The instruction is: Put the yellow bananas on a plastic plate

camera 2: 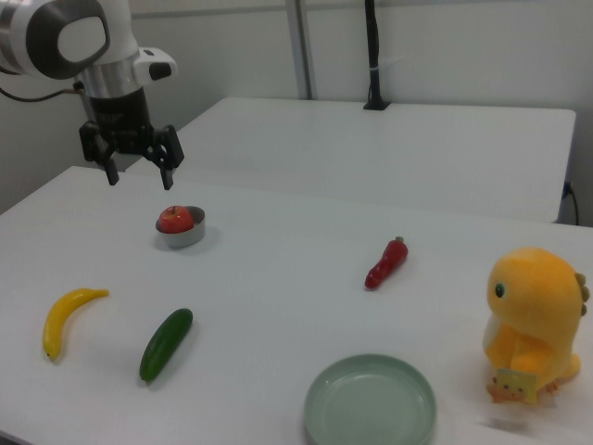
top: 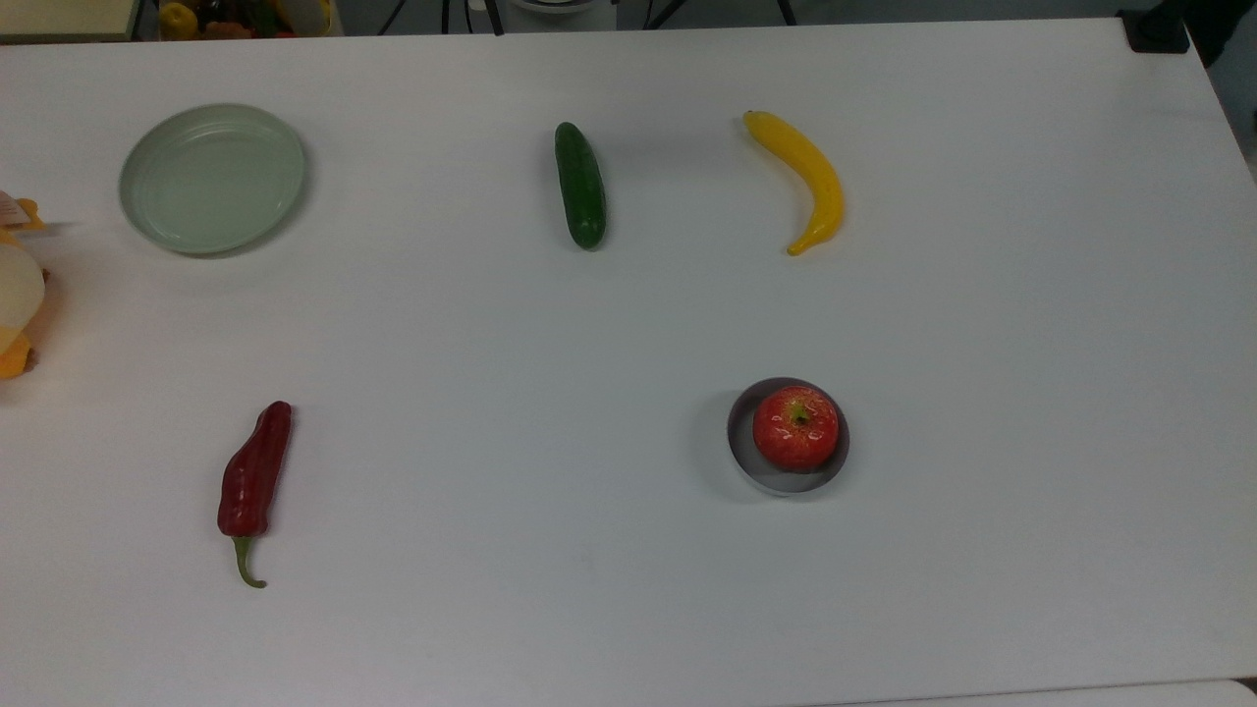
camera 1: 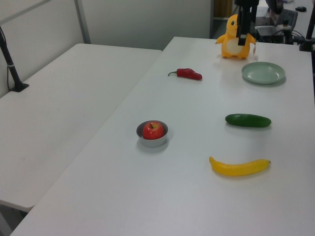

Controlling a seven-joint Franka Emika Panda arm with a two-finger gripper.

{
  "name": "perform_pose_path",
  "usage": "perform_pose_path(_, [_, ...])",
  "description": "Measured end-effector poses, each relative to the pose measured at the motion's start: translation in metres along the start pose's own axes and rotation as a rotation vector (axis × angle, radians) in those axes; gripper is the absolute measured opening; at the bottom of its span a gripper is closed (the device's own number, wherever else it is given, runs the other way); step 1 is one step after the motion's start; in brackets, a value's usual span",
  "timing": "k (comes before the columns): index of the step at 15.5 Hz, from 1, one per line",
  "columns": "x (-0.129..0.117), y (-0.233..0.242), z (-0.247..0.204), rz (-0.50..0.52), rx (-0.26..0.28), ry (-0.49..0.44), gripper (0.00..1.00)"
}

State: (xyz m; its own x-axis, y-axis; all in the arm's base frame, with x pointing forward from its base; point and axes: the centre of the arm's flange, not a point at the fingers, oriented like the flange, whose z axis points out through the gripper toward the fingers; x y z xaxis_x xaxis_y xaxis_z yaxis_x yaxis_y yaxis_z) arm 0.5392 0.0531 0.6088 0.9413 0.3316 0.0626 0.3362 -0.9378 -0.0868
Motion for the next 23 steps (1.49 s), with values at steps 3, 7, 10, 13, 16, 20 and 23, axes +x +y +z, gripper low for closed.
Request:
perform_pose_path(3, [-0.008, -0.003, 0.011, -0.036, 0.022, -0.074, 1.00])
perform_pose_path(7, [-0.009, -0.015, 0.026, -0.059, 0.035, -0.121, 1.00])
perform_pose_path(10, [-0.013, -0.021, 0.042, -0.068, 0.048, -0.168, 1.00])
perform_pose_path(13, [-0.017, -0.029, 0.062, -0.081, 0.058, -0.212, 1.00])
perform_pose_path(16, [-0.021, -0.033, 0.078, -0.086, 0.066, -0.247, 1.00])
perform_pose_path(20, [-0.030, -0.056, 0.113, -0.122, 0.076, -0.322, 1.00])
perform_pose_path(23, [-0.033, -0.092, 0.142, -0.180, 0.064, -0.346, 1.00])
